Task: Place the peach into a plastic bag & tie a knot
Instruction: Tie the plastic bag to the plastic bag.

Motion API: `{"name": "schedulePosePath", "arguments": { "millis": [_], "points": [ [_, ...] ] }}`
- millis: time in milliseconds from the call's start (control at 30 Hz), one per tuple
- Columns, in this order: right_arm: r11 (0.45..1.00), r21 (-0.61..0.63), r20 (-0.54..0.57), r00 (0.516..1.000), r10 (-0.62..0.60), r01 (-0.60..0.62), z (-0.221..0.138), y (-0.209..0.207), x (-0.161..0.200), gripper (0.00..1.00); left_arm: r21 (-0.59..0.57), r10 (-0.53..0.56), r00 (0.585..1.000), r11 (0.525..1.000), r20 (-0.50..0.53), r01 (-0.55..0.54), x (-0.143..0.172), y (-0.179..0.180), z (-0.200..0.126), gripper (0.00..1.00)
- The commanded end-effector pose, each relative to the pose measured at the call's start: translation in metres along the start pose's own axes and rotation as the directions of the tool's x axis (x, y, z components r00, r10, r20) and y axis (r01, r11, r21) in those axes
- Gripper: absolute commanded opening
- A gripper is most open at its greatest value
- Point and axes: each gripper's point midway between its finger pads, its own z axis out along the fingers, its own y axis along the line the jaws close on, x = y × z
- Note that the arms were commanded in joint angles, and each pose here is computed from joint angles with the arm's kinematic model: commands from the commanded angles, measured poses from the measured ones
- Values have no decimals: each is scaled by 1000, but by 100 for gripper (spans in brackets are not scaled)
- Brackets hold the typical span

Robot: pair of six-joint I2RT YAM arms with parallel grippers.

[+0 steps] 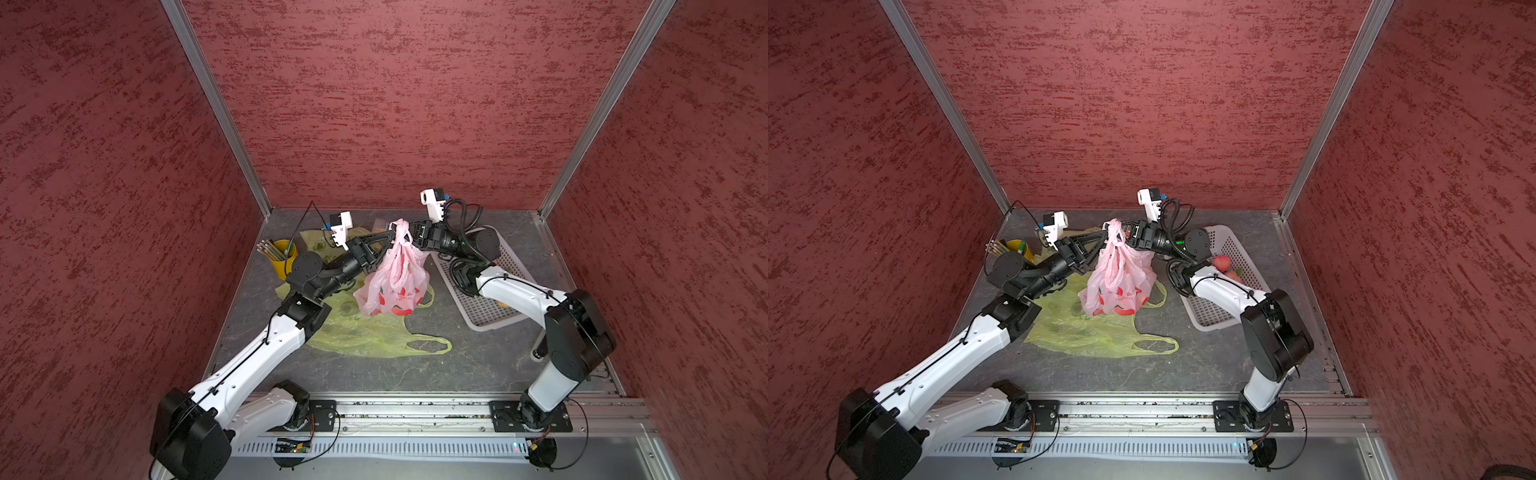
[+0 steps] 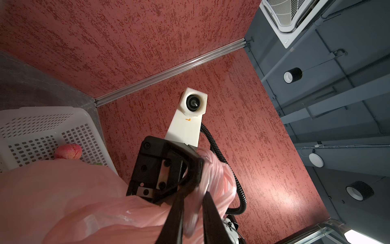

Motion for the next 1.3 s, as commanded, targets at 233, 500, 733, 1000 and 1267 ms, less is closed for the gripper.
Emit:
{"name": "schedulePosePath", "arguments": {
  "millis": [233,500,733,1000,1267],
  "points": [
    [999,-36,4,999,-36,36,0,19,3,0,-12,10,1000,1000,1,-10,-3,8,4,13],
    [997,65,-9,999,-35,36,-6,-7,15,0,-36,-19,1000,999,4,19,-3,28,3,0],
    [964,258,-41,998,-56,65,-24,-51,23,8,-98,-25,1000,995,17,26,-4,61,-15,0],
    [869,482,-70,993,-91,114,-59,-85,26,45,-177,-20,998,984,60,30,-12,88,-41,0],
    [868,471,-86,988,-128,154,-56,-44,29,43,-180,15,999,984,47,-6,-14,78,-43,0]
  ]
}}
